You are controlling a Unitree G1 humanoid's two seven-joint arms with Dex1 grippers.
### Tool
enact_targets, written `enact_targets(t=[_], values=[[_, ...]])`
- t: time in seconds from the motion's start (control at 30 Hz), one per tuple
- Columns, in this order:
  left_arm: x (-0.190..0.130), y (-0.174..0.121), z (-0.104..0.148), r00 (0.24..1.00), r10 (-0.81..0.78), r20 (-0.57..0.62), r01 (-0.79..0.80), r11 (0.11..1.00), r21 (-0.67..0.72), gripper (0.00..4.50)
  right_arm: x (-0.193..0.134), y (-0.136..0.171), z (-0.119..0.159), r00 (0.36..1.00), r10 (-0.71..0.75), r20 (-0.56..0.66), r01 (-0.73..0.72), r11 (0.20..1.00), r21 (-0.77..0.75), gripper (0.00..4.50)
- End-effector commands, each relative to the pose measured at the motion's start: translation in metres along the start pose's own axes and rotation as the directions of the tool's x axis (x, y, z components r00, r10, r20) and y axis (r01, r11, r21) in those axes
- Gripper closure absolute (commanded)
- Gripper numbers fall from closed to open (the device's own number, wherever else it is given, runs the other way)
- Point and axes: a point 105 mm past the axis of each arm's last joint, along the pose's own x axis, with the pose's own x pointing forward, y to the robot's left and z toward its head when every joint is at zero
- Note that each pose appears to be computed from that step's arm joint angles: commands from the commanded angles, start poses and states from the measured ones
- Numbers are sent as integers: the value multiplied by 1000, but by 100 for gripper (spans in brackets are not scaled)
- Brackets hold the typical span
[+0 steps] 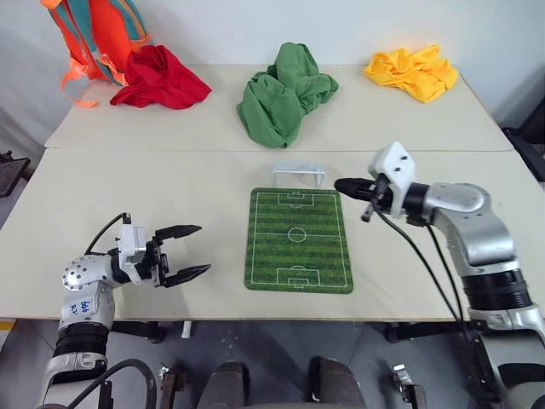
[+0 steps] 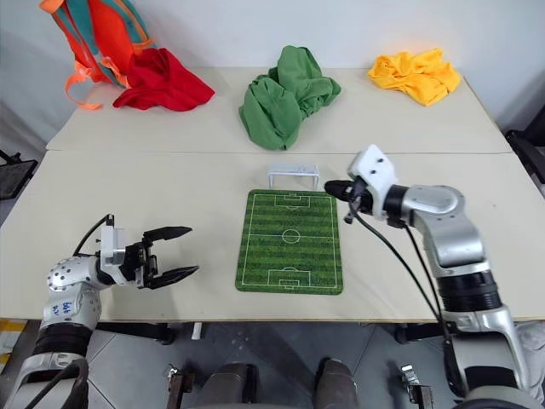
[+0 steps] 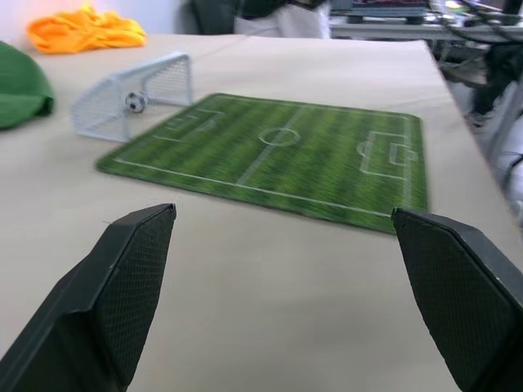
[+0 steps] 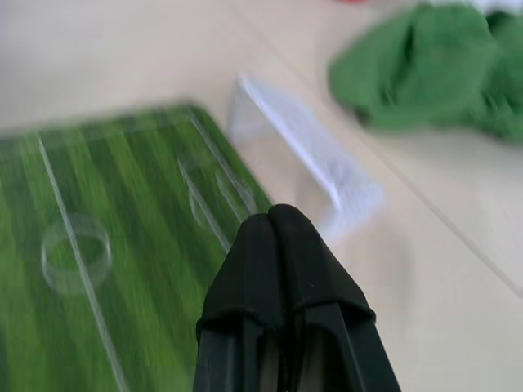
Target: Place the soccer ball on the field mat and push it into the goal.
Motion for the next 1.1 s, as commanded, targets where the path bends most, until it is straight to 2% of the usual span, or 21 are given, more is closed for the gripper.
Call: enact_targets(t=[0.03, 0.17, 0.2, 0.3, 0.43, 0.53, 0.7, 0.93, 1.1], values=[[-8, 22, 6, 992, 125, 2, -125, 992, 24, 0, -28, -11, -13, 999, -30, 31, 27, 995, 99, 448], [-10, 34, 6, 982, 188, -1, -188, 982, 7, 0, -51, -2, -47, 999, 37, -11, -34, 982, 186, 448], [-11, 36, 7, 980, 199, -4, -199, 980, 5, 0, -58, 4, -50, 997, 70, 18, -72, 977, 200, 448], [-17, 37, 11, 978, 207, 14, -207, 978, 18, 0, -79, 14, -65, 992, 125, 24, -127, 970, 208, 394], [-30, 38, 10, 974, 226, -5, -226, 971, -79, 0, -96, 3, -80, 998, 55, -8, -54, 987, 152, 263], [-40, 34, 11, 972, 234, -18, -234, 972, -31, 0, -105, 0, -89, 998, 53, -39, -47, 990, 130, 167], [-61, 33, 9, 958, 284, -46, -285, 958, -22, 0, -114, -9, -90, 1000, -12, 8, 11, 994, 107, 2], [-65, 32, 10, 954, 297, -41, -298, 955, -7, 0, -119, -5, -98, 1000, -15, -8, 16, 991, 134, 2], [-61, 29, 13, 949, 316, 0, -316, 949, -17, 0, -125, -3, -95, 995, -98, 12, 95, 984, 151, 2]])
